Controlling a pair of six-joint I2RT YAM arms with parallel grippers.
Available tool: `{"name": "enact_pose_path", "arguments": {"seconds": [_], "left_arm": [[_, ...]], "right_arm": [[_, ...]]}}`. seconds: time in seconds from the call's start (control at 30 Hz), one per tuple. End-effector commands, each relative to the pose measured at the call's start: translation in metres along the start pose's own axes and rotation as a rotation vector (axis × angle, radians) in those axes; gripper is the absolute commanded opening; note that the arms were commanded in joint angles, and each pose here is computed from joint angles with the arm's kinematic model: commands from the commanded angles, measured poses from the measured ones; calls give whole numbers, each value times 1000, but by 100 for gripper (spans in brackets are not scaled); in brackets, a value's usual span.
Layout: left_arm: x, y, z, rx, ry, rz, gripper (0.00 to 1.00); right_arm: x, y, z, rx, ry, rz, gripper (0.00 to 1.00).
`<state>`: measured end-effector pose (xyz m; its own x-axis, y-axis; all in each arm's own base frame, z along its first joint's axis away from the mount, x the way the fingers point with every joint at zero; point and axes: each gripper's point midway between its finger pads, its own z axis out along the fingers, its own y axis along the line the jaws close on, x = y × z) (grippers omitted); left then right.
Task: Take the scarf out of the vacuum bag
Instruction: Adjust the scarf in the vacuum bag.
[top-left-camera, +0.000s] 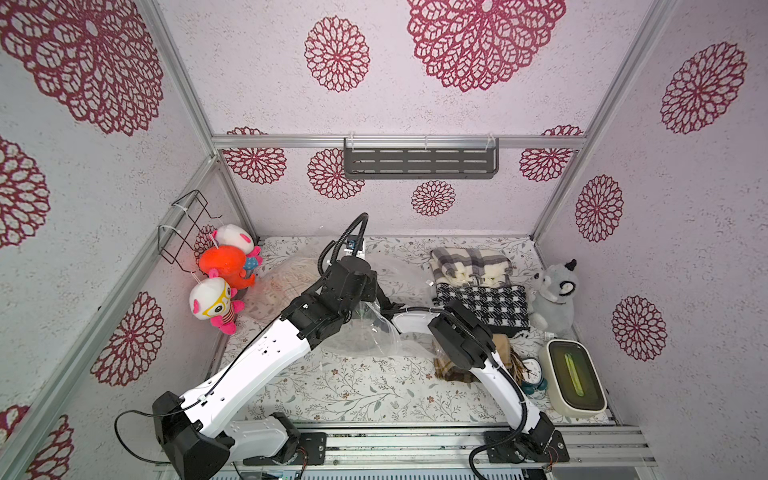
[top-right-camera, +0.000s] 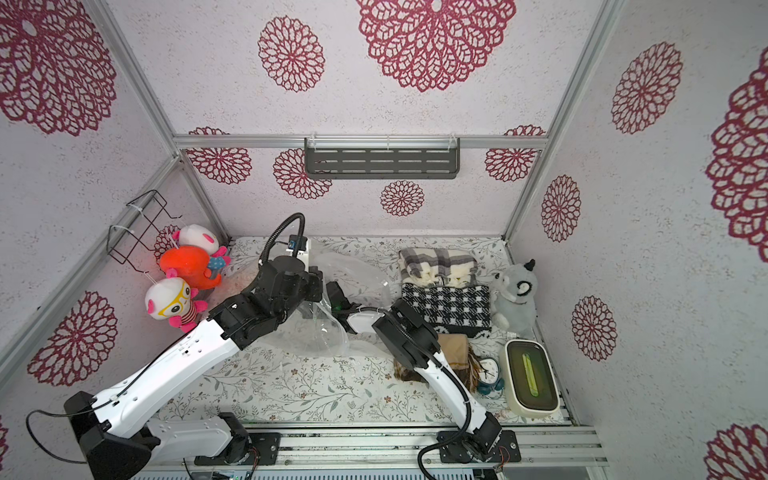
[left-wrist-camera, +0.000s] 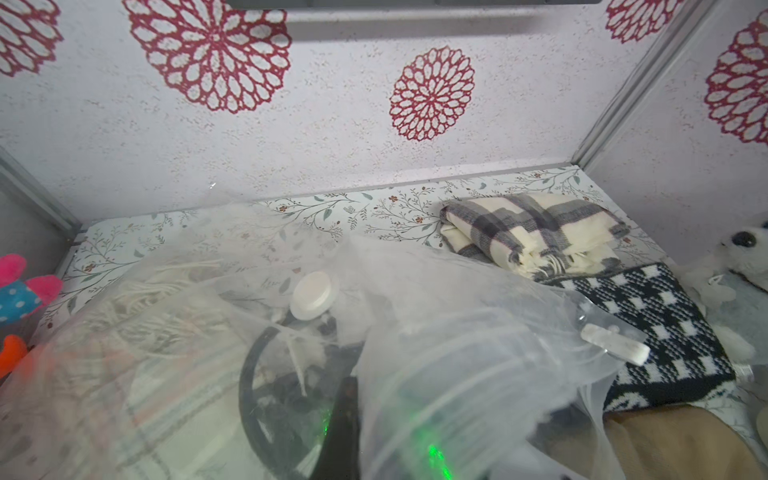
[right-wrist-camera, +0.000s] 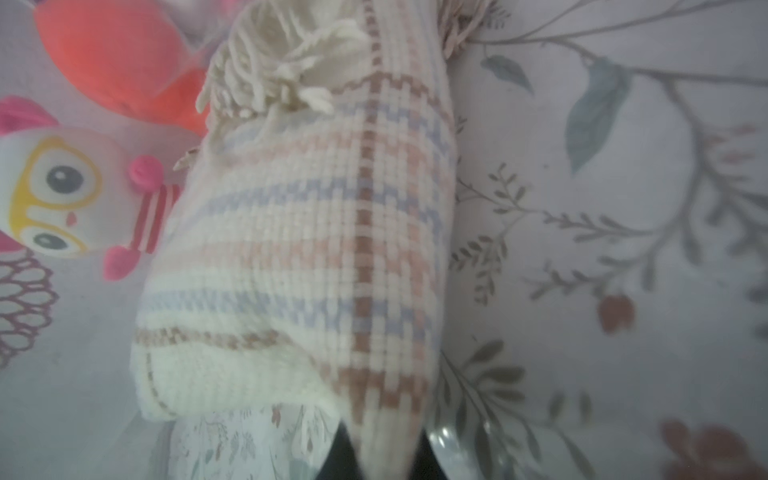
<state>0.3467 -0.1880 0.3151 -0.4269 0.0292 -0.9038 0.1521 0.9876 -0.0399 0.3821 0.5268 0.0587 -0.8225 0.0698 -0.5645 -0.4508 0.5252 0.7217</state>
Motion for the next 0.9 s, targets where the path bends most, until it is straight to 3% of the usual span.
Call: {"name": "enact_pose_path", "arguments": {"seconds": [0.0, 0.43, 0.63, 0.87], "left_arm": [[-10, 10, 3, -11, -34, -40, 0], [-17, 28, 18, -87, -38, -45, 0], [-13, 13, 35, -28, 6, -44, 0], [3, 17, 41, -53, 34, -32, 0]], "right_arm": [[-18, 4, -31, 53, -33, -84, 1], [1, -27, -95, 218, -29, -139, 0], [4, -26, -131, 261, -56, -151, 0], [-1, -16, -175, 265, -87, -174, 0]]}}
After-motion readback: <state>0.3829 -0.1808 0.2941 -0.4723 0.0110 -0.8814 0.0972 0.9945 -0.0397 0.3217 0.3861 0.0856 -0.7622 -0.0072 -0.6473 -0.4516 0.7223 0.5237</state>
